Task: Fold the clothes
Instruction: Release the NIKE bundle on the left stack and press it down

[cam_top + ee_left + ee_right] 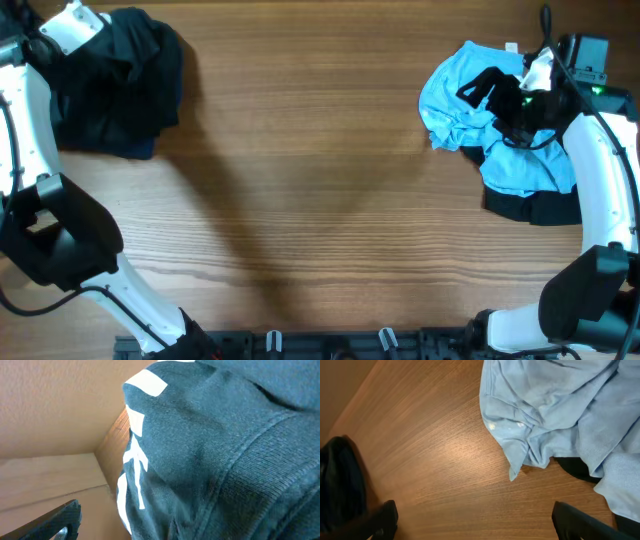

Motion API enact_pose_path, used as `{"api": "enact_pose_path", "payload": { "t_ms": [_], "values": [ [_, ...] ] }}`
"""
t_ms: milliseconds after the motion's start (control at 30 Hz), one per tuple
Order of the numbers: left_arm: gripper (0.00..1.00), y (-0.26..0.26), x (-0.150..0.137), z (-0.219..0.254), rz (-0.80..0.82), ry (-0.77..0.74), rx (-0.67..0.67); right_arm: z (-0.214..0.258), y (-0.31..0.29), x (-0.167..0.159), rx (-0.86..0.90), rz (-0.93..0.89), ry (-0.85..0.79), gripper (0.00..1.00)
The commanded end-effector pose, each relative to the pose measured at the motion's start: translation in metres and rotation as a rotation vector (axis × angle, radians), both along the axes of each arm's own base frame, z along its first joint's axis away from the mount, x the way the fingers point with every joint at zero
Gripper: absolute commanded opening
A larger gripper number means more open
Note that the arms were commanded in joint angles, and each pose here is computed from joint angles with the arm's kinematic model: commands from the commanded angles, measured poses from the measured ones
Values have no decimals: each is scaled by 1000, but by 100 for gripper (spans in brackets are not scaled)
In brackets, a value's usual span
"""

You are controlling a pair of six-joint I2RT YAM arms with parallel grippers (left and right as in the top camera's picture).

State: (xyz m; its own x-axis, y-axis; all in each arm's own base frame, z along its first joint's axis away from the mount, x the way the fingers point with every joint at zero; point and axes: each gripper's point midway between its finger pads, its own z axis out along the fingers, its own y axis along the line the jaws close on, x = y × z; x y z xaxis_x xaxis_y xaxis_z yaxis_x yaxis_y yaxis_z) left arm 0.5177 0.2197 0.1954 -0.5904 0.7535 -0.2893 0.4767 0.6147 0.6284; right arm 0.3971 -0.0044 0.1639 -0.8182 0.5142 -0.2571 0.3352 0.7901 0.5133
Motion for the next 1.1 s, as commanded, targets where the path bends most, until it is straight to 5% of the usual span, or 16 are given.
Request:
{"api": "enact_pose_path", "payload": {
  "t_ms": [0,233,333,533,700,733,800,833,867,1067],
  "values": [
    [100,-12,-5,58,105,-150,-103,1,5,2,31,-10,2,99],
    [100,-46,-82,71,300,-6,-324,1,5,2,43,-31,10,99],
    [100,-79,-116,58,457,109,-576,1,6,2,47,-29,11,99],
    [100,-165,-100,91,231,121,-1084,2,9,1,63,-20,11,99],
    [97,-157,-87,97,231,63,-1090,2,9,1,62,-19,10,99],
    [80,-145,-81,95,309,38,-1104,2,9,1,62,-19,10,99],
    [27,-118,-66,88,497,-26,-1142,2,9,1,62,-20,10,99],
    [11,-106,-60,85,574,-57,-1157,2,9,1,63,-20,10,99],
    [4,-92,-50,78,652,-96,-1160,2,9,1,62,-20,11,99],
    [4,-47,-5,27,832,-196,-1104,1,9,-1,64,-20,21,100]
  ]
}}
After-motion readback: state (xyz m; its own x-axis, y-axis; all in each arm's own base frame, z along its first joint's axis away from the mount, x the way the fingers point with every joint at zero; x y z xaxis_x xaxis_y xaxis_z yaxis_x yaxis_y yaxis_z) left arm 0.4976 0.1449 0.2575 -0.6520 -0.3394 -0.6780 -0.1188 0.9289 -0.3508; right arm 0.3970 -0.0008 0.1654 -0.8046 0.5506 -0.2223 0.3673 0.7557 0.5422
